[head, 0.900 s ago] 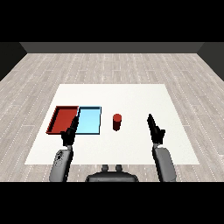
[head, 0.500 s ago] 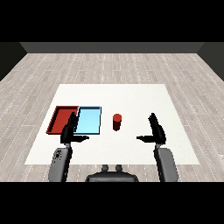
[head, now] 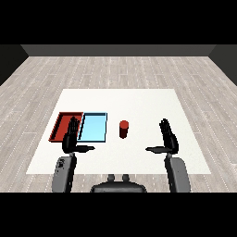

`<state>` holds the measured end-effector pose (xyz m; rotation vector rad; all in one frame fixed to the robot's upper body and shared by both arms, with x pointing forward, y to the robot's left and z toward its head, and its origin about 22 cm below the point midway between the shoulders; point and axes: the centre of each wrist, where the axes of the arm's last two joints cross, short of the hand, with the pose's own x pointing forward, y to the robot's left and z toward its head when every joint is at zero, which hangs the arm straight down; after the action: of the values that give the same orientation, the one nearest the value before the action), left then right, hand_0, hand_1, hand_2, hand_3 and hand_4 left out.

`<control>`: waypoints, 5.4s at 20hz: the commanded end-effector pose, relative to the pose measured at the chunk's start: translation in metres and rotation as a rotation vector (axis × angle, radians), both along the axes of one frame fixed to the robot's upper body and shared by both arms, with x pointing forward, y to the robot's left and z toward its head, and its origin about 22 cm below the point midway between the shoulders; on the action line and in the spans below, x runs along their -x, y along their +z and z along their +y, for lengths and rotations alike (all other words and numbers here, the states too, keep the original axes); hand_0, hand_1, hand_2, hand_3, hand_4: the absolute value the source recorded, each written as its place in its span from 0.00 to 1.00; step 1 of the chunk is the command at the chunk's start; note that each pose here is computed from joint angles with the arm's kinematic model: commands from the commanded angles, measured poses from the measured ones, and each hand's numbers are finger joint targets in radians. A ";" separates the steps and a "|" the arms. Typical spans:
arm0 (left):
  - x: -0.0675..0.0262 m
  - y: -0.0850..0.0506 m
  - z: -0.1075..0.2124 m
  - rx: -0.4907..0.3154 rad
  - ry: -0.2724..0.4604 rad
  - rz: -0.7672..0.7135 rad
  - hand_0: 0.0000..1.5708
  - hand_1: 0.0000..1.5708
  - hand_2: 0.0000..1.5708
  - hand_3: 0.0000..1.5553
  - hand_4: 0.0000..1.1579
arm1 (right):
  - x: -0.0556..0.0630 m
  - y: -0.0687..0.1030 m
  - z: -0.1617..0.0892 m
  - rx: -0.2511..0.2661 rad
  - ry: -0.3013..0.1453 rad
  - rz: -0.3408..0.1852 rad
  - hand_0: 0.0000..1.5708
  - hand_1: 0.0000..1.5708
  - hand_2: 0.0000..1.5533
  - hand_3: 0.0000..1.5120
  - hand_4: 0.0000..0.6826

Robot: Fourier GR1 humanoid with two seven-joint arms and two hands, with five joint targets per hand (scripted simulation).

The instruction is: Pick the red can and put it in the red box

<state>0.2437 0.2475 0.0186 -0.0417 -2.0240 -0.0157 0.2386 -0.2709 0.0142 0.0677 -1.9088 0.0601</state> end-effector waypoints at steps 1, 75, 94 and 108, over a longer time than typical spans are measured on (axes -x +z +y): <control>-0.0128 0.000 0.003 0.014 -0.005 -0.031 0.00 0.00 0.00 0.00 0.00 | 0.009 0.003 -0.002 0.007 -0.007 -0.023 0.00 0.00 0.00 0.00 0.00; -0.0067 -0.001 0.010 0.069 0.014 -0.064 0.00 0.00 0.00 0.00 0.00 | -0.109 -0.060 0.142 -0.248 0.084 0.274 0.00 0.00 0.00 0.00 0.00; 0.0016 -0.004 0.000 0.075 -0.004 -0.067 0.00 0.00 0.00 0.00 0.00 | -0.100 -0.073 0.159 -0.216 0.124 0.301 0.00 0.00 0.00 0.00 0.00; 0.0192 -0.017 0.007 0.100 0.001 -0.061 0.00 0.00 0.00 0.00 0.00 | -0.108 -0.072 0.176 -0.199 0.106 0.357 0.00 0.00 0.00 0.00 0.00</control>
<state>0.2333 0.2534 0.0142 -0.1009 -2.0865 0.0766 0.3508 -0.0996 -0.0554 0.3107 -1.5726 -0.0602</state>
